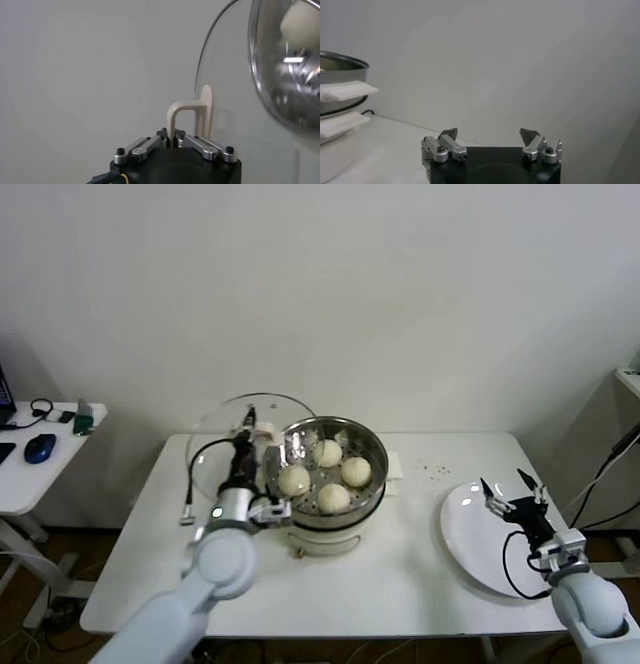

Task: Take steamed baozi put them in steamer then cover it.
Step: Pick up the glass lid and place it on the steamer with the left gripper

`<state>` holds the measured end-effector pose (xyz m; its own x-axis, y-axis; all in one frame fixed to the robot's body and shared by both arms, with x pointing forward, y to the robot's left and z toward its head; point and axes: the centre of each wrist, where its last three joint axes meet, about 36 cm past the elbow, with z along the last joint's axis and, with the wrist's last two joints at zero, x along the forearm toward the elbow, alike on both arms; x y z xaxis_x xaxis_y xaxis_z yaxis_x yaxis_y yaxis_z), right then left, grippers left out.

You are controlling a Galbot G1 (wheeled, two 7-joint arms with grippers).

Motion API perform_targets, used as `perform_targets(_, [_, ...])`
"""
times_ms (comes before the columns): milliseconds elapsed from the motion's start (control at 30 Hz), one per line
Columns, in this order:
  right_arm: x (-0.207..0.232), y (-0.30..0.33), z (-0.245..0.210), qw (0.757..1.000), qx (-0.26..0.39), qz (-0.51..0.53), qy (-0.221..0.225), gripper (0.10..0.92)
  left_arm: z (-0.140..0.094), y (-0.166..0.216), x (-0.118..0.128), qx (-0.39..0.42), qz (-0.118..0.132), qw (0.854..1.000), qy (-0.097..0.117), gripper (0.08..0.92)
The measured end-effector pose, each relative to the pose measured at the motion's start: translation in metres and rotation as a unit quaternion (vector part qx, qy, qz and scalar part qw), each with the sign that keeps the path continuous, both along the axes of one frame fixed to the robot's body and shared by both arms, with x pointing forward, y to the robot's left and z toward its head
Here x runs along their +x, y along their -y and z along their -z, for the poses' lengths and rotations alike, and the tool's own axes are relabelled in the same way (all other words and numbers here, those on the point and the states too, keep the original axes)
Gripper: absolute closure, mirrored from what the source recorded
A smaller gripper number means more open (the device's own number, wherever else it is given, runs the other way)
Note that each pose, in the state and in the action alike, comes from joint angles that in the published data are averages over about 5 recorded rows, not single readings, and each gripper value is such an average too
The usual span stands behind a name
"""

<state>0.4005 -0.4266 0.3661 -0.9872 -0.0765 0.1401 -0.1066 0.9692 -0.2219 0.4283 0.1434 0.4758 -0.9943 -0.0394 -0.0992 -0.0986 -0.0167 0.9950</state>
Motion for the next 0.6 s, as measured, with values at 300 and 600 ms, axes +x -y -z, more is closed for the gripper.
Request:
perform_targets(300, [-0.013,0.015,0.007,1.000,-0.004,0.013,-0.003,0.200,0.011,0.071,0.017,-0.020,0.030,0.999,-0.024,0.847])
perform_targets(600, [-0.022,0.024,0.011,1.000,-0.008,0.022,-0.004,0.200,0.023,0.108,0.029,-0.029,0.041,0.998,-0.046,0.847])
